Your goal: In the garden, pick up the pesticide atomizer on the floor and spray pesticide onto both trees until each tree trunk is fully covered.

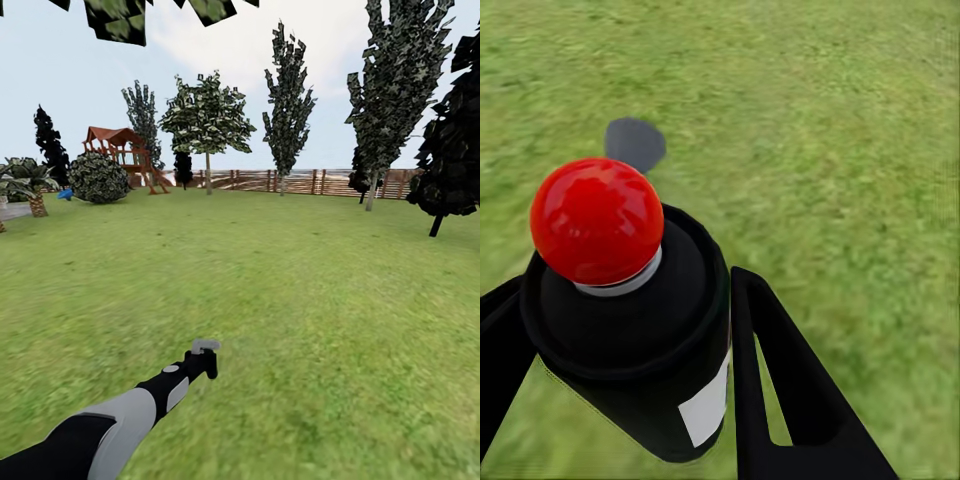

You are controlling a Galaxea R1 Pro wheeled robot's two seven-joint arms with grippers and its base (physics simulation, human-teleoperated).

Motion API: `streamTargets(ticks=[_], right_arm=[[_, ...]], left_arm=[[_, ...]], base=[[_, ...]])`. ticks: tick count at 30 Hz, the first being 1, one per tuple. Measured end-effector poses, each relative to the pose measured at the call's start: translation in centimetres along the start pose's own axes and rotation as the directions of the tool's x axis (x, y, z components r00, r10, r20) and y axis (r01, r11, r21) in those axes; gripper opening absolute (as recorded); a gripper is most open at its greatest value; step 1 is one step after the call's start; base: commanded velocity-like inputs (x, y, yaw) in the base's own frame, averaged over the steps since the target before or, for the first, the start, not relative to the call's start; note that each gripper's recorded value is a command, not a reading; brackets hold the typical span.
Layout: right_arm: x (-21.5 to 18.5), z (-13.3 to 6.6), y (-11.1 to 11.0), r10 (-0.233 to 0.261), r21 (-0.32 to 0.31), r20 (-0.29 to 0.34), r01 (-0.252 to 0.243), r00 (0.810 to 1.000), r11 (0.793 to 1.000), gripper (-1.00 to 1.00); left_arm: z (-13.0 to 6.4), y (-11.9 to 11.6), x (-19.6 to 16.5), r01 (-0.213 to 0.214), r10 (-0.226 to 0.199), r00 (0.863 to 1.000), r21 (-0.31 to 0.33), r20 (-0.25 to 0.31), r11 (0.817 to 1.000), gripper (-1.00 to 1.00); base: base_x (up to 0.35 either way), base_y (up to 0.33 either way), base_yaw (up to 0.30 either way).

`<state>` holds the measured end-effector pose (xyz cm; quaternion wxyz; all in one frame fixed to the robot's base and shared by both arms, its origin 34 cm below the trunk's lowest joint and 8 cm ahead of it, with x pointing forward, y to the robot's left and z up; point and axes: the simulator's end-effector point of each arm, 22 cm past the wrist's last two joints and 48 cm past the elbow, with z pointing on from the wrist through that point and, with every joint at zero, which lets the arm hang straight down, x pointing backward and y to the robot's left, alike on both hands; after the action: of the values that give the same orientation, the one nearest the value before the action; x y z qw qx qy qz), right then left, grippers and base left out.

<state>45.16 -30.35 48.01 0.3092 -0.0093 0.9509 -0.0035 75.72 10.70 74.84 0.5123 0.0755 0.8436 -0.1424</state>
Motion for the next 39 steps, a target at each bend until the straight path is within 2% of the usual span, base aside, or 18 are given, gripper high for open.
streamTargets(ticks=[12, 19, 39], right_arm=[[0.3, 0.0, 0.1, 0.001, -0.001, -0.004, -0.001, 1.0, 1.0, 1.0], [0.3, 0.0, 0.1, 0.001, 0.0, -0.004, -0.001, 1.0, 1.0, 1.0], [0.5, 0.0, 0.1, 0.001, 0.0, -0.008, -0.001, 1.0, 1.0, 1.0]], left_arm=[[0.3, -1.2, 0.3, 0.003, -0.003, 1.0, 0.017, -0.007, 1.0, -1.0], [0.3, -1.3, 0.3, 0.004, -0.004, 1.0, 0.017, -0.007, 1.0, -1.0], [0.3, -1.3, 0.3, 0.004, -0.004, 1.0, 0.017, -0.007, 1.0, -1.0]], base=[[0.35, 0.0, 0.063], [0.35, 0.0, 0.105], [0.35, 0.0, 0.003]])
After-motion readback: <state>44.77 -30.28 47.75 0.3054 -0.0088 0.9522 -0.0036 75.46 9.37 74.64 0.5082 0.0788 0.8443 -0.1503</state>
